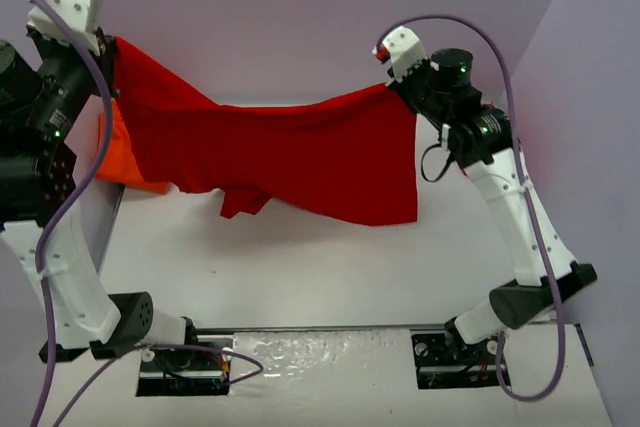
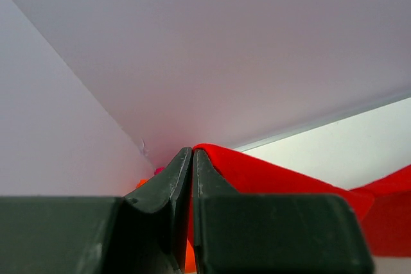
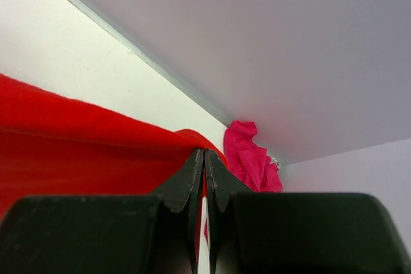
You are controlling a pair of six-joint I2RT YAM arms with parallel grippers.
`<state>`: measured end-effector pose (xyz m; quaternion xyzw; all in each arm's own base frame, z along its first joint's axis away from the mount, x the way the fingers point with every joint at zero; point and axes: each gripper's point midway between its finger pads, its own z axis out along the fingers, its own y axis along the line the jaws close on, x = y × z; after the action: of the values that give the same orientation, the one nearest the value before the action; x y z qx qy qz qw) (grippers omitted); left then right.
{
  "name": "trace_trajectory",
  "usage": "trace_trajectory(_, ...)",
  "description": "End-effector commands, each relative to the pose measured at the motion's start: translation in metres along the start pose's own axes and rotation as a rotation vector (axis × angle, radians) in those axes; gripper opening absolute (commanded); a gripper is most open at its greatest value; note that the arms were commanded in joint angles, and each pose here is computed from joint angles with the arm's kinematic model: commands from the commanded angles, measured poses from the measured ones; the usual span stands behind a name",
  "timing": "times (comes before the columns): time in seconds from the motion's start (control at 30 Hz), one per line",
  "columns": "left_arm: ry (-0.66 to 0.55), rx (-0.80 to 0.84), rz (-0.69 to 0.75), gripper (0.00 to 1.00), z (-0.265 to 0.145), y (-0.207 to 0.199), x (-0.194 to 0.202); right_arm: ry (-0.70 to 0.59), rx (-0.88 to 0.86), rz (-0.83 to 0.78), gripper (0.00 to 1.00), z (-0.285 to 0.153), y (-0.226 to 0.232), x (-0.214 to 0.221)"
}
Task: Fold and stack the t-shirts
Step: Flatten out the tshirt
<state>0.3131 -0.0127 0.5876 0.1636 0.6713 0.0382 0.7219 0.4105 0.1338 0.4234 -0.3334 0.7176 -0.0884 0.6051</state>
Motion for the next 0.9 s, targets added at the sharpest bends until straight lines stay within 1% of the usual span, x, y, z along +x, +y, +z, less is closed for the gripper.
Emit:
trace_trajectory(0.0,0.157,0.048,-0.022,0.0,0.078,0.003,0.065,0.035,-0.017,-0.026,0.0,0.051,0.012,0.011)
trace_trajectory(0.03,0.185,0.056,-0.029,0.0,0.089,0.002,0.078,0.052,-0.024,-0.029,0.0,0.062,0.016,0.016)
trace_trajectory(0.1,0.275,0.086,-0.038,0.0,0.123,-0.001,0.119,0.113,-0.045,-0.043,0.0,0.1,0.03,0.037)
trace_trajectory(0.13,0.291,0.087,-0.039,0.0,0.13,0.0,0.127,0.114,-0.034,-0.039,0.0,0.107,0.026,0.036)
trace_trajectory(0.17,0.311,0.077,-0.032,0.0,0.139,0.003,0.137,0.14,-0.04,-0.044,0.0,0.12,0.031,0.045)
trace_trajectory(0.23,0.324,0.052,-0.024,0.0,0.149,0.009,0.144,0.157,-0.033,-0.045,0.0,0.139,0.033,0.052)
trace_trajectory(0.3,0.336,-0.011,-0.009,0.0,0.165,0.023,0.153,0.176,0.012,-0.034,0.0,0.157,0.026,0.056)
trace_trajectory(0.37,0.321,-0.061,0.0,0.0,0.171,0.034,0.15,0.167,0.076,-0.013,0.0,0.171,0.011,0.052)
trace_trajectory(0.4,0.305,-0.067,0.003,0.0,0.172,0.036,0.146,0.166,0.078,-0.012,0.0,0.171,0.01,0.052)
trace_trajectory(0.43,0.296,-0.084,0.003,0.0,0.171,0.04,0.142,0.154,0.133,0.007,0.0,0.174,-0.003,0.048)
trace_trajectory(0.53,0.214,-0.143,-0.001,0.0,0.162,0.051,0.111,0.097,0.222,0.036,0.0,0.166,-0.031,0.03)
trace_trajectory(0.6,0.175,-0.171,-0.021,0.0,0.152,0.056,0.095,0.061,0.245,0.059,0.0,0.156,-0.042,0.018)
trace_trajectory(0.7,0.1,-0.191,-0.044,0.0,0.126,0.062,0.065,0.001,0.238,0.091,0.0,0.131,-0.051,0.0)
trace_trajectory(0.77,0.041,-0.183,-0.08,0.0,0.1,0.061,0.047,-0.037,0.218,0.11,0.0,0.106,-0.052,-0.011)
trace_trajectory(0.8,0.036,-0.173,-0.09,0.0,0.091,0.058,0.044,-0.069,0.217,0.117,0.0,0.093,-0.056,-0.021)
trace_trajectory(0.83,0.032,-0.157,-0.093,0.0,0.079,0.052,0.038,-0.065,0.195,0.114,0.0,0.083,-0.051,-0.017)
trace_trajectory(0.87,0.022,-0.143,-0.093,0.0,0.066,0.047,0.031,-0.087,0.198,0.117,0.0,0.067,-0.054,-0.024)
